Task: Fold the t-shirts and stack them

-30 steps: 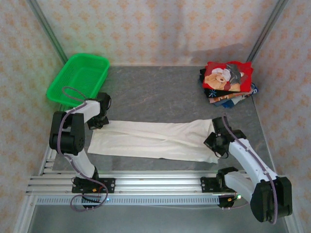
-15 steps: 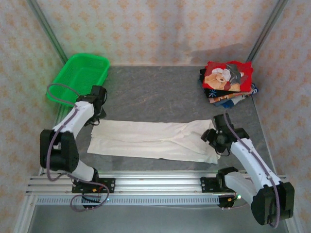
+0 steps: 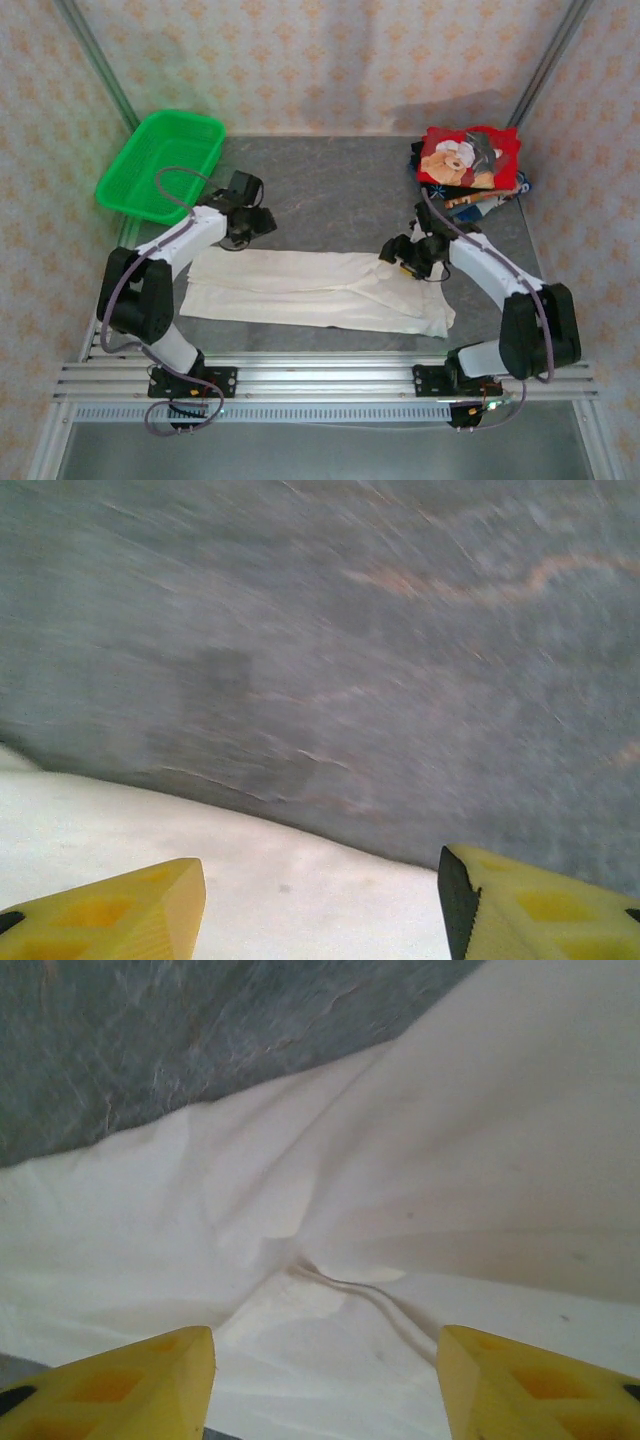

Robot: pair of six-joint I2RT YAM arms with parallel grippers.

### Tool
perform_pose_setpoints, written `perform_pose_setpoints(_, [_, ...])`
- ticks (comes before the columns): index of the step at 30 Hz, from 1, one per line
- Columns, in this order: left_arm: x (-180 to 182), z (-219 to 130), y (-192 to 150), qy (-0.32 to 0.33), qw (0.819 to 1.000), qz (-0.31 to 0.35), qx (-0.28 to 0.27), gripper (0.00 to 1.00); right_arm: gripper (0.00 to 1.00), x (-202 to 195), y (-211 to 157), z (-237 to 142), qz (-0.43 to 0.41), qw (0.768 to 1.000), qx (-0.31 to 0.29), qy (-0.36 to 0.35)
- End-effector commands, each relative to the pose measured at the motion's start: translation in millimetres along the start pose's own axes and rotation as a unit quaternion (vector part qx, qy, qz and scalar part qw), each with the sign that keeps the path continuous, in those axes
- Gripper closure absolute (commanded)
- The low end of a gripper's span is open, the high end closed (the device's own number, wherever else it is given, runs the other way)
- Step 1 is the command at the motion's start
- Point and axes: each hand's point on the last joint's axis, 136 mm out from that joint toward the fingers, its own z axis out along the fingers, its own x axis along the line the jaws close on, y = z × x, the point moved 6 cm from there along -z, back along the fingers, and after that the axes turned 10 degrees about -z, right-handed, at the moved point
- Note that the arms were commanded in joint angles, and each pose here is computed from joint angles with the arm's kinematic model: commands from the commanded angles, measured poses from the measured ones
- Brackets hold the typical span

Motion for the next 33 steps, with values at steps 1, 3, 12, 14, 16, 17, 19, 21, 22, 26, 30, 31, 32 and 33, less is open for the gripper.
perform_pose_setpoints(1, [-21,7,-16,-0.057,0.998,0.029,0.027,0.38,0.42,16,3,3,-0.054,0.998,0.007,0.010])
perform_pose_setpoints(3, [-18,15,-23,-0.043,0.998,0.033,0.032,0.39,0.44,13,1,9,-0.052,0.999,0.017,0.000])
perform_pose_setpoints(12, [13,42,-47,0.004,0.998,0.021,0.053,0.42,0.51,18,6,34,-0.079,0.995,0.040,0.041])
perform_pose_setpoints(14, [23,45,-51,0.022,0.998,0.018,0.053,0.43,0.54,17,6,39,-0.085,0.995,0.049,0.037])
perform_pose_setpoints(16, [30,48,-54,0.034,0.998,0.014,0.054,0.43,0.56,19,4,43,-0.093,0.993,0.059,0.040])
perform_pose_setpoints(17, [32,48,-55,0.038,0.998,0.013,0.053,0.43,0.56,20,3,44,-0.098,0.992,0.062,0.042])
perform_pose_setpoints(19, [35,49,-56,0.041,0.998,0.010,0.050,0.43,0.59,22,-1,49,-0.111,0.991,0.071,0.039])
perform_pose_setpoints(21, [35,50,-57,0.042,0.998,0.009,0.054,0.43,0.66,21,-3,51,-0.112,0.990,0.075,0.034])
perform_pose_setpoints(22, [35,50,-57,0.041,0.998,0.009,0.056,0.43,0.69,22,-5,51,-0.112,0.990,0.074,0.035])
perform_pose_setpoints(26, [33,50,-58,0.045,0.996,0.020,0.071,0.43,0.80,25,-12,46,-0.123,0.989,0.072,0.034])
perform_pose_setpoints(30, [34,52,-61,0.045,0.995,0.033,0.083,0.44,0.96,24,-17,38,-0.122,0.990,0.060,0.031])
perform_pose_setpoints(31, [36,52,-62,0.047,0.995,0.033,0.082,0.44,1.00,24,-20,38,-0.123,0.990,0.063,0.031])
perform_pose_setpoints(32, [36,52,-62,0.049,0.995,0.034,0.082,0.44,1.00,24,-22,37,-0.123,0.990,0.066,0.035])
perform_pose_setpoints(33, [36,52,-62,0.048,0.995,0.036,0.083,0.44,1.00,25,-26,35,-0.126,0.989,0.068,0.040])
